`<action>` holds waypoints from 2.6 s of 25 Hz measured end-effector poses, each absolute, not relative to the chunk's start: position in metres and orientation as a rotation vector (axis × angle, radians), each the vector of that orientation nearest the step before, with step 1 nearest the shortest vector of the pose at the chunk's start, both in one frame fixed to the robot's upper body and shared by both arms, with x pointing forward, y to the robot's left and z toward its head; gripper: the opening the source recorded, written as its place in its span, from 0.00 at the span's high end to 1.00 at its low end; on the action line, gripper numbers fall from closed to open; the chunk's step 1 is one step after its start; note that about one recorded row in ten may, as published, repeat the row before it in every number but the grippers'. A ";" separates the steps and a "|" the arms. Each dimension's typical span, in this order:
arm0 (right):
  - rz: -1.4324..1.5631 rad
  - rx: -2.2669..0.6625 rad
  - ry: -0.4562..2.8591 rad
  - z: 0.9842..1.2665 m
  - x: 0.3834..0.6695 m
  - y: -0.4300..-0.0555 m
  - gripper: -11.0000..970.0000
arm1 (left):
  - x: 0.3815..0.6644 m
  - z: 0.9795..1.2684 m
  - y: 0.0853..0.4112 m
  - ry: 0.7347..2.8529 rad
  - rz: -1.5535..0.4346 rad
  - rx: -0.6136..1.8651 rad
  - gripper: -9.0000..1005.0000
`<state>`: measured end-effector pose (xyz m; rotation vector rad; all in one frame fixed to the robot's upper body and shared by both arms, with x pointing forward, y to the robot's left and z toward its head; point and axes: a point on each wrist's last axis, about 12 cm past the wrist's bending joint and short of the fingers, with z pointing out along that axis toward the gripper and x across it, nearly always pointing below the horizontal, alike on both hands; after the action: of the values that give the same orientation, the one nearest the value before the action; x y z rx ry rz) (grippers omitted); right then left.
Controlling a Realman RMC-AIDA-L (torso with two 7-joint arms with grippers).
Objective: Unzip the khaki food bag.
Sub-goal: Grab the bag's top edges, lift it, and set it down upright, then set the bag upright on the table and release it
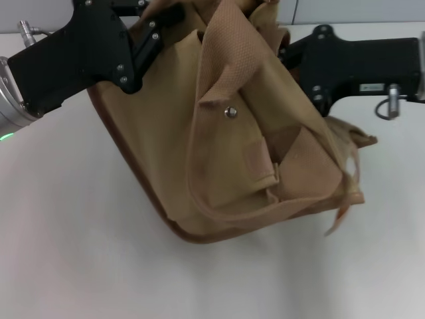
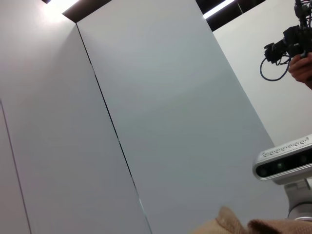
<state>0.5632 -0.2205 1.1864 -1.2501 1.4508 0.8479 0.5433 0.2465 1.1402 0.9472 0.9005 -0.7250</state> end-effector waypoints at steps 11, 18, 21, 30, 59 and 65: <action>0.907 -1.184 1.436 1.191 0.542 -0.263 0.98 | 0.547 1.140 0.247 0.900 -0.691 0.917 0.92; 0.920 -1.177 1.477 1.186 0.532 -0.279 0.98 | 0.548 1.141 0.248 0.904 -0.682 0.907 0.92; 0.940 -1.203 1.500 1.182 0.525 -0.282 0.98 | 0.549 1.141 0.248 0.904 -0.681 0.898 0.92; 0.964 -1.228 1.591 1.172 0.515 -0.287 0.98 | 0.549 1.142 0.250 0.902 -0.675 0.869 0.91; 0.939 -0.954 1.548 1.181 0.493 -0.337 0.97 | 0.552 1.140 0.243 0.901 -0.708 0.800 0.91; 0.776 -0.825 1.545 1.174 0.484 -0.365 0.80 | 0.553 1.139 0.241 0.895 -0.718 0.793 0.91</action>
<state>0.4844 -0.3652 1.1736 -0.8246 1.5450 0.7757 0.5528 0.2407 1.1393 0.7925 0.8948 -0.7176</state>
